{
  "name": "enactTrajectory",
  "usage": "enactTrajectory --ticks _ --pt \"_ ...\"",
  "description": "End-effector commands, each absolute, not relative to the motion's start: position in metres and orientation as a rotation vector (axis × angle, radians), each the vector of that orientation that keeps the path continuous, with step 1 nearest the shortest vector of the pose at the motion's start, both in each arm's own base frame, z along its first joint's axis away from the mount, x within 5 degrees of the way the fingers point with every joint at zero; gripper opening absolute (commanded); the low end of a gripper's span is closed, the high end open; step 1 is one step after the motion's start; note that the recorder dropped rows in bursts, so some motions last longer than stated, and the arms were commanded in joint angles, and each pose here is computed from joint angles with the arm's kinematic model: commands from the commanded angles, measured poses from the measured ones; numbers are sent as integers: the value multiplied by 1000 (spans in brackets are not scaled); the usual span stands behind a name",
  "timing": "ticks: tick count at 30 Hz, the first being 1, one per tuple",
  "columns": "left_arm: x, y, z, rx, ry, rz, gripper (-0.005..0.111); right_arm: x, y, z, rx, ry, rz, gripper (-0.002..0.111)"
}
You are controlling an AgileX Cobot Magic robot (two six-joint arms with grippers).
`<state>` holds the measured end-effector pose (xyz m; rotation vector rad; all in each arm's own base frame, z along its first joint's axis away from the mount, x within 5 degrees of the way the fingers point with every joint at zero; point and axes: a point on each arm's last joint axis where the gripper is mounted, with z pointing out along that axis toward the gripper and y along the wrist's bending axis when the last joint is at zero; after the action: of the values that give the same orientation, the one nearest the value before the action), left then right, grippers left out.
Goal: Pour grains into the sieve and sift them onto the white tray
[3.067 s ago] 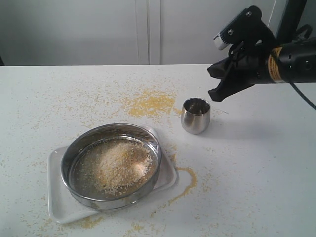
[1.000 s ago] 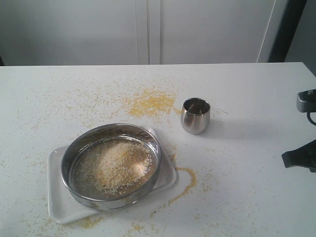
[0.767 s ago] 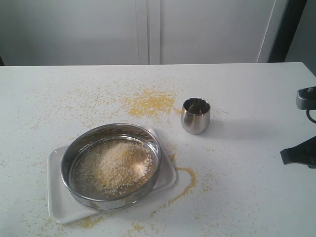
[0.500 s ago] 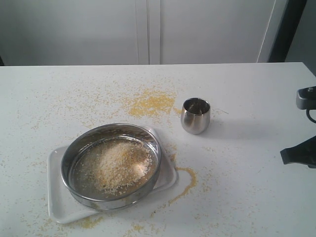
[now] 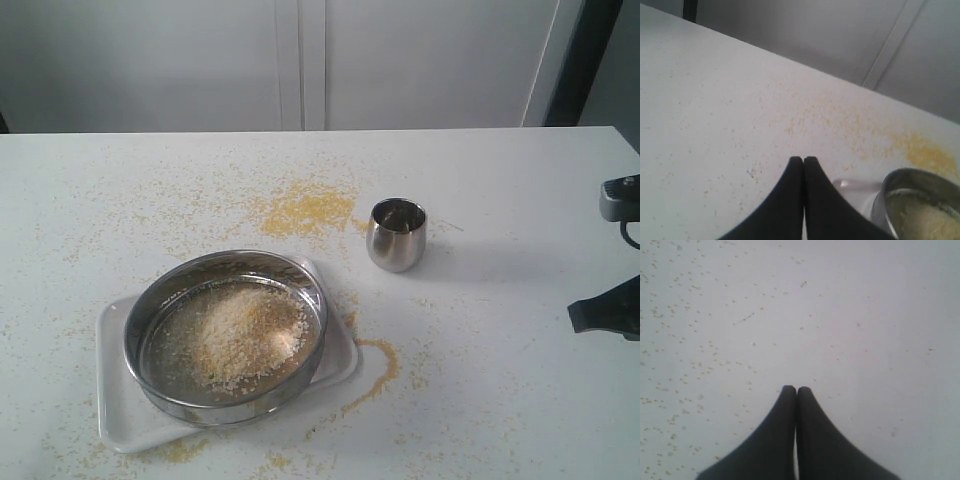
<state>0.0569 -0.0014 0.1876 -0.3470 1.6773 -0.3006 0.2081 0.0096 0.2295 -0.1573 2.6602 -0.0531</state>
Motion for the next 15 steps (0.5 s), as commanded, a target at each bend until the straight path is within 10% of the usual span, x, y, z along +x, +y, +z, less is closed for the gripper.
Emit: enactTrajectory --ticks 1,15 --pt "57 2 202 -382 1494 -330 1 208 9 229 -163 2649 -54 0" --pt "49 3 237 -345 1573 -251 0 208 9 229 -163 2647 -54 0"
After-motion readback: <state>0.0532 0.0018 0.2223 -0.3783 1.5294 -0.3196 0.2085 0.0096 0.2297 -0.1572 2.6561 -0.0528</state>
